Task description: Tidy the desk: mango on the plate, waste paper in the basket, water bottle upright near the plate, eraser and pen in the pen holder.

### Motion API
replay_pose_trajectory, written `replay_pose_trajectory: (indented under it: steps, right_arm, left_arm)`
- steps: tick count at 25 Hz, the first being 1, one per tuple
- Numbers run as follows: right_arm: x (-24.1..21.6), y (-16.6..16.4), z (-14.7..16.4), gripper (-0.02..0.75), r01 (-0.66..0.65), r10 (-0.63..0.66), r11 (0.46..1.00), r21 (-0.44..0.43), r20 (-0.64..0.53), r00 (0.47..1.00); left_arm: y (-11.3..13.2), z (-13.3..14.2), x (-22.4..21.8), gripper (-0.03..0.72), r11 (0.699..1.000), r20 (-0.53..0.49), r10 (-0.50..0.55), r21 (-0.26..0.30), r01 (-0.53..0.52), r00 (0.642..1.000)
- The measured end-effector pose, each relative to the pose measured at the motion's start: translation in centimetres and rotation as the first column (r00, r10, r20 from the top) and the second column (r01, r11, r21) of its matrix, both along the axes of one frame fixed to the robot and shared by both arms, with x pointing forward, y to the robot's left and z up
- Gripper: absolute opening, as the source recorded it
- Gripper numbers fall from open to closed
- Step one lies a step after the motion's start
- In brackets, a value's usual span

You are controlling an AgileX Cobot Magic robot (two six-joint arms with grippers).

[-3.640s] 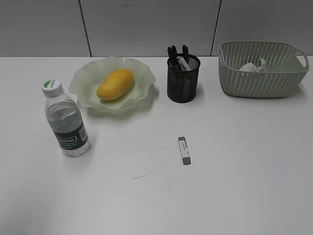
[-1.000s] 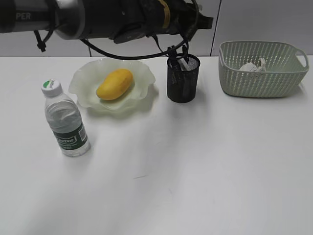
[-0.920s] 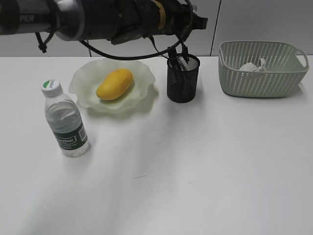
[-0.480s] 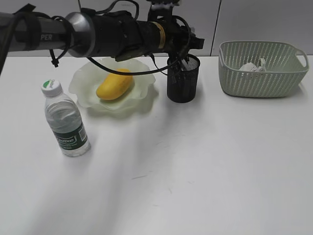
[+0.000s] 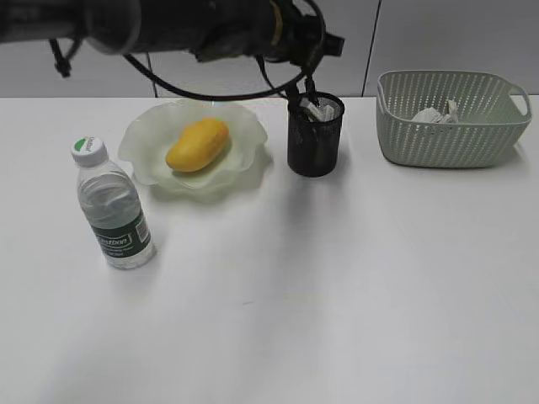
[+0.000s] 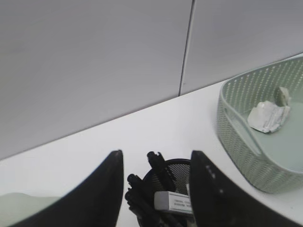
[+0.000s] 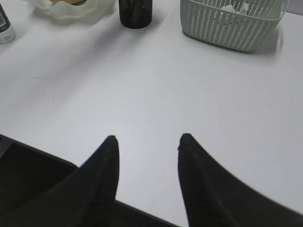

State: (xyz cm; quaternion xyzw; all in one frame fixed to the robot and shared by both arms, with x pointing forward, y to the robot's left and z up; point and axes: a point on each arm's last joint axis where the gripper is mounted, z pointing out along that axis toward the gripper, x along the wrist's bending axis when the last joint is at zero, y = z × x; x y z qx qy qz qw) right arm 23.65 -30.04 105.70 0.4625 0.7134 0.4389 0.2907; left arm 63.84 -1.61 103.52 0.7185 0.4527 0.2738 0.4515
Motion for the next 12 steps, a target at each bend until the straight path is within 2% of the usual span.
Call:
replay_pose_trajectory:
  steps: [3, 5, 6, 8, 9, 12]
  right_arm:
    - [0.0, 0.0, 0.0, 0.339, 0.000, 0.000, 1.000, 0.000, 0.000, 1.000]
    - [0.0, 0.0, 0.0, 0.339, 0.000, 0.000, 1.000, 0.000, 0.000, 1.000]
    - [0.0, 0.0, 0.0, 0.339, 0.000, 0.000, 1.000, 0.000, 0.000, 1.000]
    - [0.0, 0.0, 0.0, 0.339, 0.000, 0.000, 1.000, 0.000, 0.000, 1.000]
    - [0.0, 0.0, 0.0, 0.339, 0.000, 0.000, 1.000, 0.000, 0.000, 1.000]
    - [0.0, 0.0, 0.0, 0.339, 0.000, 0.000, 1.000, 0.000, 0.000, 1.000]
  left_arm:
    - [0.8, 4.3, -4.0, 0.334, 0.996, 0.036, -0.067, 0.056, 0.064, 0.997]
    - [2.8, 5.9, -6.9, 0.330, 0.993, 0.018, -0.088, 0.087, 0.086, 0.996]
    - [4.2, 7.0, -8.4, 0.330, 0.992, 0.016, -0.087, 0.095, 0.085, 0.996]
    - [7.6, 7.4, -11.7, 0.330, 0.989, -0.022, -0.077, 0.126, 0.079, 0.997]
    - [9.5, 8.1, -13.6, 0.330, 0.990, -0.025, -0.066, 0.124, 0.068, 0.998]
    - [15.3, 7.7, -19.3, 0.337, 0.991, -0.075, -0.024, 0.132, 0.034, 0.997]
